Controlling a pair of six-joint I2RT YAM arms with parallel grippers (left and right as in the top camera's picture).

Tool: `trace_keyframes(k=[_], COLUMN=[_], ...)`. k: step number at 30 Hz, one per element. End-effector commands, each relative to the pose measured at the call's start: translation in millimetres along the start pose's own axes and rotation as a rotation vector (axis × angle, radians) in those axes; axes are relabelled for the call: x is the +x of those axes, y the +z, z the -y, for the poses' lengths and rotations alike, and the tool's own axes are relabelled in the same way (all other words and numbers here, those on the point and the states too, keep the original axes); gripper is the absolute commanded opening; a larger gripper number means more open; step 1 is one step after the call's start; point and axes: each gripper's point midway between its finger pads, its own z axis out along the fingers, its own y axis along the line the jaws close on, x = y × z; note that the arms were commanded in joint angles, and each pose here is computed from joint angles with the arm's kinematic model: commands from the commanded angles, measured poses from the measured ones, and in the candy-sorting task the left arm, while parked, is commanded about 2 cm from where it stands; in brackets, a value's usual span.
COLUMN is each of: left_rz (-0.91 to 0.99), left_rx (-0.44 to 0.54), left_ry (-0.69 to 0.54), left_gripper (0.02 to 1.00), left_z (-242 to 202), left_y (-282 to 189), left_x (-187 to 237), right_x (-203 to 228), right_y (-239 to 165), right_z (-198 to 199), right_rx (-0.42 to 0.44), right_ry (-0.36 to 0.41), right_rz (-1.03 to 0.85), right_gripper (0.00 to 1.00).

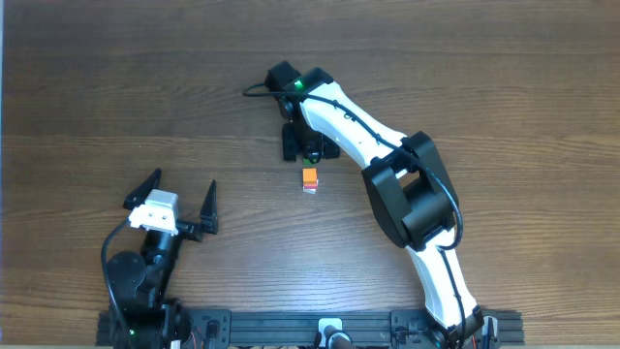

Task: Stack Cubes

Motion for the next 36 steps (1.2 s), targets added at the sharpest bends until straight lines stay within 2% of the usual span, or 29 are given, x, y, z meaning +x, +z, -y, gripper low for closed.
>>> trace_keyframes(k=[1, 5, 16, 20, 36], left_rz=[0.000, 0.000, 0.000, 0.000, 0.000], left_rx=[0.004, 0.004, 0.004, 0.004, 0.004], left_ry=[0.014, 0.014, 0.014, 0.014, 0.014], left_gripper=[0.998, 0.996, 0.996, 0.996, 0.998], left_z=[1.1, 1.1, 1.1, 1.1, 1.1], left_y=[0.2, 0.2, 0.2, 0.2, 0.2], left_x=[1.7, 1.7, 1.5, 1.7, 1.7], right_x=[-3.2, -2.4, -1.6, -1.4, -3.5], right_y=[1.1, 1.1, 1.2, 1.2, 0.9], right_z=[-3.3, -4.8, -5.9, -6.4, -6.6], right_rx=[0.016, 0.015, 0.016, 0.016, 0.012], right_ry=[0.012, 0.008, 0.012, 0.011, 0.020], right_rz=[0.018, 0.018, 0.018, 0.019, 0.025], right_gripper=[0.524, 0.461, 0.371, 0.281, 0.049])
